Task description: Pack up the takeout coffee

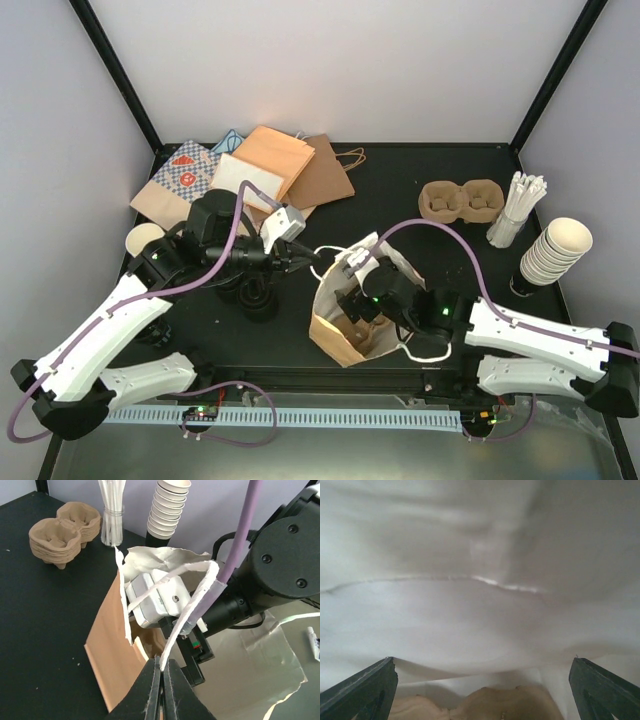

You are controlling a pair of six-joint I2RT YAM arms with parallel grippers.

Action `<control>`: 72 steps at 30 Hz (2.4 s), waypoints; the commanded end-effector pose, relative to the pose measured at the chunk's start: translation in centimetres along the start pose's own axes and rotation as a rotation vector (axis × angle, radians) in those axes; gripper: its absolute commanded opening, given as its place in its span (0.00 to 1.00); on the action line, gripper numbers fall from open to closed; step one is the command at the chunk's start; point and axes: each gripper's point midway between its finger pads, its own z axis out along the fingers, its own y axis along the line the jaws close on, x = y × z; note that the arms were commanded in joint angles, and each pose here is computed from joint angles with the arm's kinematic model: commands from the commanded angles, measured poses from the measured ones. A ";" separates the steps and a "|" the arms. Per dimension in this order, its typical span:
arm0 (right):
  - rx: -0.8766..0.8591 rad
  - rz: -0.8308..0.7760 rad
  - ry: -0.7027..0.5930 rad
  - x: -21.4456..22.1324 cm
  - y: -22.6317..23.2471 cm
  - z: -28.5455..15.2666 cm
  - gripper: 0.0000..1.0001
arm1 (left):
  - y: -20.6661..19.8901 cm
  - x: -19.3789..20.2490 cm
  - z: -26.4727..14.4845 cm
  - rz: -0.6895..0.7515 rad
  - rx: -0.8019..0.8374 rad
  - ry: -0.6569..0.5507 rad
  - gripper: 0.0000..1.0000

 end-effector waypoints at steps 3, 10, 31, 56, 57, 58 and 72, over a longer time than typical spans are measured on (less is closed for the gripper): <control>0.015 0.002 0.048 -1.1 -0.3 -1.3 0.95 | 0.7 -1.3 -0.1 0.059 -0.049 -0.007 0.02; 0.109 0.107 -0.078 -3.0 -3.0 -3.8 0.93 | 2.5 -3.9 0.0 0.046 -0.144 -0.051 0.02; 0.506 0.522 -0.384 -5.3 -10.9 -7.7 0.61 | 9.0 -4.4 1.7 -0.102 -0.261 -0.045 0.01; 0.053 0.654 -0.706 -7.2 -9.0 -13.4 0.58 | 12.5 -1.9 2.4 -0.126 -0.315 -0.005 0.02; 0.003 0.605 -0.705 -7.5 -8.1 -13.5 0.58 | 12.3 -2.1 2.5 -0.123 -0.304 -0.008 0.02; -0.042 0.567 -0.698 -7.9 -7.2 -13.6 0.58 | 12.2 -2.3 2.6 -0.120 -0.294 -0.014 0.02; -0.223 0.339 -0.801 -13.4 -2.7 -15.1 0.58 | 10.5 -3.6 3.9 -0.137 -0.168 -0.027 0.02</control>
